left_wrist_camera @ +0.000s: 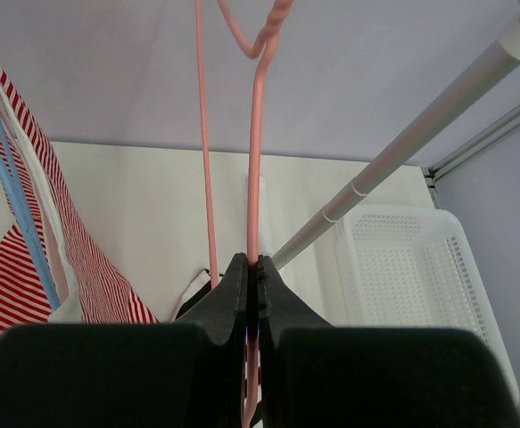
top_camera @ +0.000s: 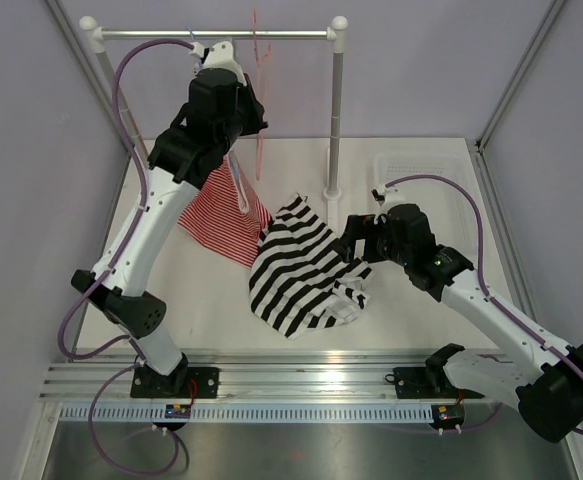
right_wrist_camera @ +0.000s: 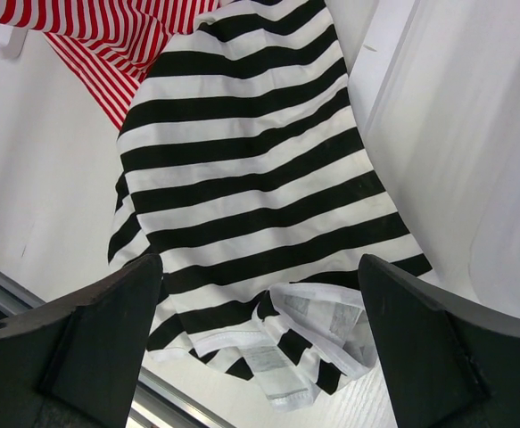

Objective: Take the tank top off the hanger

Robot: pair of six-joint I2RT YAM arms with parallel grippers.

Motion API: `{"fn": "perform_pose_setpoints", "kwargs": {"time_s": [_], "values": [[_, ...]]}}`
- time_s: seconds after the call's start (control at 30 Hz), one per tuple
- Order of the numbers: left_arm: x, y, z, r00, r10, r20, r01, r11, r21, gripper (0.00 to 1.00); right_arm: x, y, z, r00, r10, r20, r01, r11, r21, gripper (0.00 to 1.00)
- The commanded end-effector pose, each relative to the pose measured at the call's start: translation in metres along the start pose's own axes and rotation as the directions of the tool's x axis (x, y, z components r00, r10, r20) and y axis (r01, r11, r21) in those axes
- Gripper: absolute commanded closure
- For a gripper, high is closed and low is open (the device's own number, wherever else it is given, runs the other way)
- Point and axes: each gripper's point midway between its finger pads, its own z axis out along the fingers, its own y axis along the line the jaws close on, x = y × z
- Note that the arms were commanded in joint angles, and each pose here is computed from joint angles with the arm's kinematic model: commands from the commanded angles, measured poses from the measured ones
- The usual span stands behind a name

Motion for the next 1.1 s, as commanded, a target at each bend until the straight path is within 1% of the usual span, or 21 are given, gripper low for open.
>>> {"fn": "perform_pose_setpoints", "kwargs": {"time_s": [0.0, 0.2, 0.23, 0.3, 0.33, 0.37, 0.4, 0.43, 0.47, 0.5, 0.57, 0.63, 0.73, 0.77, 0.8, 0.87, 0.9, 0.93, 0.97, 1.0, 1.07], "values": [[-0.008, -0.006, 0.006, 1.0, -0.007, 0.007, 0.007, 0.999, 0.046, 1.0, -0.022, 0.012, -0.003, 0.998, -0.019, 0.067, 0.022, 0.999, -0.045, 0.01], [0.01, 0.005, 0.022, 0.999, -0.014, -0.035, 0.015, 1.0, 0.024, 1.0, -0.018, 0.014, -0.004, 0.998, -0.042, 0.042, 0.045, 0.997, -0.064, 0.0], [0.017, 0.008, 0.024, 0.999, -0.009, -0.052, 0.01, 1.0, 0.018, 1.0, -0.017, 0.018, -0.004, 0.998, -0.046, 0.036, 0.049, 0.995, -0.084, 0.0], [0.017, 0.007, 0.02, 0.999, -0.012, -0.044, 0.013, 0.999, 0.032, 1.0, -0.012, 0.024, -0.002, 0.998, -0.065, 0.02, 0.067, 0.99, -0.128, 0.01], [0.025, 0.009, 0.022, 0.998, -0.013, -0.061, 0.014, 1.0, 0.027, 1.0, -0.01, 0.034, -0.002, 0.997, -0.071, 0.011, 0.072, 0.98, -0.185, 0.0], [0.027, 0.01, 0.021, 0.998, -0.012, -0.063, 0.014, 1.0, 0.028, 1.0, -0.007, 0.036, 0.0, 0.998, -0.071, 0.0, 0.069, 0.976, -0.206, 0.0], [0.024, 0.009, 0.018, 0.999, -0.015, -0.05, 0.017, 0.999, 0.037, 0.97, 0.0, 0.038, 0.007, 0.997, -0.071, -0.033, 0.062, 0.974, -0.219, 0.0], [0.026, 0.01, 0.017, 0.998, -0.015, -0.054, 0.017, 0.999, 0.035, 0.89, 0.002, 0.042, 0.01, 0.996, -0.074, -0.056, 0.059, 0.97, -0.236, 0.01], [0.028, 0.011, 0.017, 0.998, -0.014, -0.059, 0.016, 0.999, 0.035, 0.78, 0.005, 0.041, 0.015, 0.994, -0.07, -0.079, 0.051, 0.972, -0.228, 0.0], [0.029, 0.011, 0.015, 0.998, -0.013, -0.065, 0.015, 0.999, 0.037, 0.55, 0.014, 0.037, 0.025, 0.99, -0.064, -0.124, 0.037, 0.977, -0.209, 0.0], [0.028, 0.011, 0.01, 0.998, -0.011, -0.062, 0.013, 0.999, 0.043, 0.31, 0.017, 0.038, 0.033, 0.988, -0.066, -0.141, 0.04, 0.982, -0.184, 0.0], [0.024, 0.01, 0.002, 0.998, 0.001, -0.056, 0.003, 0.998, 0.06, 0.01, 0.025, 0.042, 0.04, 0.983, -0.076, -0.167, 0.046, 0.983, -0.18, 0.01], [0.028, 0.01, -0.008, 0.998, 0.008, -0.063, -0.003, 0.997, 0.077, 0.01, 0.03, 0.044, 0.049, 0.981, -0.091, -0.173, 0.06, 0.983, -0.174, 0.0], [0.021, 0.01, -0.02, 0.999, 0.001, -0.042, 0.003, 0.996, 0.088, 0.01, 0.032, 0.046, 0.052, 0.98, -0.101, -0.171, 0.071, 0.982, -0.173, 0.0], [0.028, 0.012, -0.022, 0.999, 0.001, -0.051, 0.004, 0.996, 0.093, 0.01, 0.037, 0.046, 0.057, 0.977, -0.109, -0.184, 0.078, 0.983, -0.167, 0.0], [0.028, 0.012, -0.034, 0.999, -0.013, -0.04, 0.018, 0.993, 0.113, 0.01, 0.041, 0.053, 0.062, 0.975, -0.133, -0.18, 0.101, 0.98, -0.174, 0.0], [0.017, 0.008, -0.051, 0.999, -0.031, -0.006, 0.032, 0.989, 0.146, 0.01, 0.045, 0.055, 0.066, 0.972, -0.141, -0.187, 0.11, 0.98, -0.168, 0.01], [0.026, 0.012, -0.056, 0.999, -0.04, -0.023, 0.043, 0.988, 0.147, 0.01, 0.044, 0.057, 0.07, 0.974, -0.148, -0.17, 0.121, 0.98, -0.16, 0.0], [0.026, 0.012, -0.063, 0.999, -0.046, -0.019, 0.048, 0.986, 0.16, 0.01, 0.046, 0.06, 0.072, 0.974, -0.151, -0.17, 0.124, 0.98, -0.158, 0.0], [0.017, 0.007, -0.084, 0.998, -0.058, 0.009, 0.055, 0.977, 0.204, 0.01, 0.053, 0.066, 0.077, 0.97, -0.164, -0.18, 0.136, 0.977, -0.162, 0.01], [0.029, 0.011, -0.094, 0.999, -0.053, -0.005, 0.052, 0.974, 0.219, 0.01, 0.056, 0.07, 0.083, 0.967, -0.189, -0.173, 0.167, 0.977, -0.13, 0.01]]}}
